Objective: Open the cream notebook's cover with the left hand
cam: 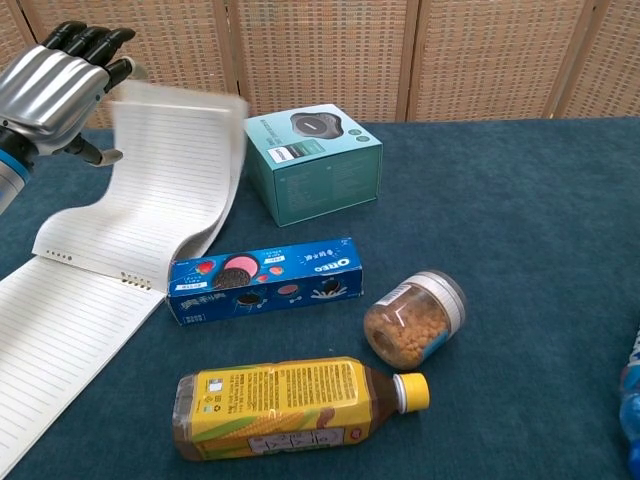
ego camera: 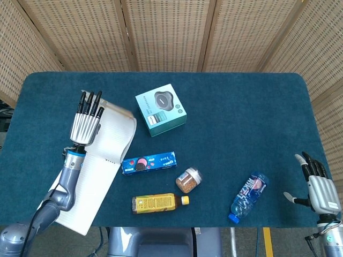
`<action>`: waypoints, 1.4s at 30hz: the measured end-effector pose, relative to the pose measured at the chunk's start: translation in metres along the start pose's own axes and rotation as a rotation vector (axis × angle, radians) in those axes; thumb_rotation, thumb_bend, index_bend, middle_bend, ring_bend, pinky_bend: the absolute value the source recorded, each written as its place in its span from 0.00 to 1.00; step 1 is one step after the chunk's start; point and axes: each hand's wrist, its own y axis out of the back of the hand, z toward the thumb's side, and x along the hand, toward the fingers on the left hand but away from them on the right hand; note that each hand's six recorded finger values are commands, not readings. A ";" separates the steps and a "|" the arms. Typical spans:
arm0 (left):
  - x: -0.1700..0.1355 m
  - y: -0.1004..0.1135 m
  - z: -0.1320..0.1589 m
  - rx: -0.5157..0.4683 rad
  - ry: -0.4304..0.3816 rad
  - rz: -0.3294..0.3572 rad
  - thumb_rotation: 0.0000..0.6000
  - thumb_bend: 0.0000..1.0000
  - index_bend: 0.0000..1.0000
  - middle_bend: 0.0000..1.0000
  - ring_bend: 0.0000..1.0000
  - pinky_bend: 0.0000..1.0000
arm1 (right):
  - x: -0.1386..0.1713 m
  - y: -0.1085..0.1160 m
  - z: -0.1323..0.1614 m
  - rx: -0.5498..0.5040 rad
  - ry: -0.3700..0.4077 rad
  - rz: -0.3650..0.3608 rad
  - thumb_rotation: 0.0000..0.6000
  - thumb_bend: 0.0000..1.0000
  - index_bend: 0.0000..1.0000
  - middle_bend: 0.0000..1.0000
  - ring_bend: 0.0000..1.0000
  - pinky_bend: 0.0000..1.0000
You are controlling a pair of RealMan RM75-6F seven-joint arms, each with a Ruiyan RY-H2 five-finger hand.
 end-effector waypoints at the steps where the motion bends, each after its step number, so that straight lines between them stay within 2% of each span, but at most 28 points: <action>1: 0.000 0.000 -0.001 0.003 0.005 0.001 1.00 0.11 0.00 0.00 0.00 0.00 | 0.000 0.000 0.000 0.000 0.000 0.000 1.00 0.05 0.03 0.00 0.00 0.00; 14: -0.002 0.003 -0.010 -0.023 0.042 0.010 1.00 0.10 0.00 0.00 0.00 0.00 | 0.000 0.000 -0.001 0.001 -0.001 0.003 1.00 0.05 0.03 0.00 0.00 0.00; 17: -0.006 0.006 -0.012 -0.067 0.054 0.017 1.00 0.08 0.00 0.00 0.00 0.00 | 0.000 0.000 -0.001 0.005 -0.002 0.006 1.00 0.05 0.03 0.00 0.00 0.00; 21: -0.019 0.012 -0.015 -0.156 0.076 0.017 1.00 0.00 0.00 0.00 0.00 0.00 | 0.000 -0.001 -0.002 0.009 -0.003 0.009 1.00 0.05 0.03 0.00 0.00 0.00; 26: -0.045 0.021 -0.019 -0.273 0.091 -0.016 1.00 0.00 0.00 0.00 0.00 0.00 | 0.001 -0.001 -0.001 0.019 -0.001 0.012 1.00 0.05 0.03 0.00 0.00 0.00; 32: -0.095 0.037 -0.037 -0.377 0.114 -0.098 1.00 0.00 0.00 0.00 0.00 0.00 | 0.001 -0.001 -0.001 0.033 0.000 0.008 1.00 0.05 0.03 0.00 0.00 0.00; 37: -0.138 0.045 -0.052 -0.433 0.143 -0.207 1.00 0.00 0.00 0.00 0.00 0.00 | 0.002 -0.002 -0.001 0.042 -0.001 0.009 1.00 0.05 0.03 0.00 0.00 0.00; 42: -0.183 0.048 -0.072 -0.423 0.176 -0.334 1.00 0.00 0.00 0.00 0.00 0.00 | 0.001 -0.002 0.000 0.049 -0.001 0.011 1.00 0.05 0.03 0.00 0.00 0.00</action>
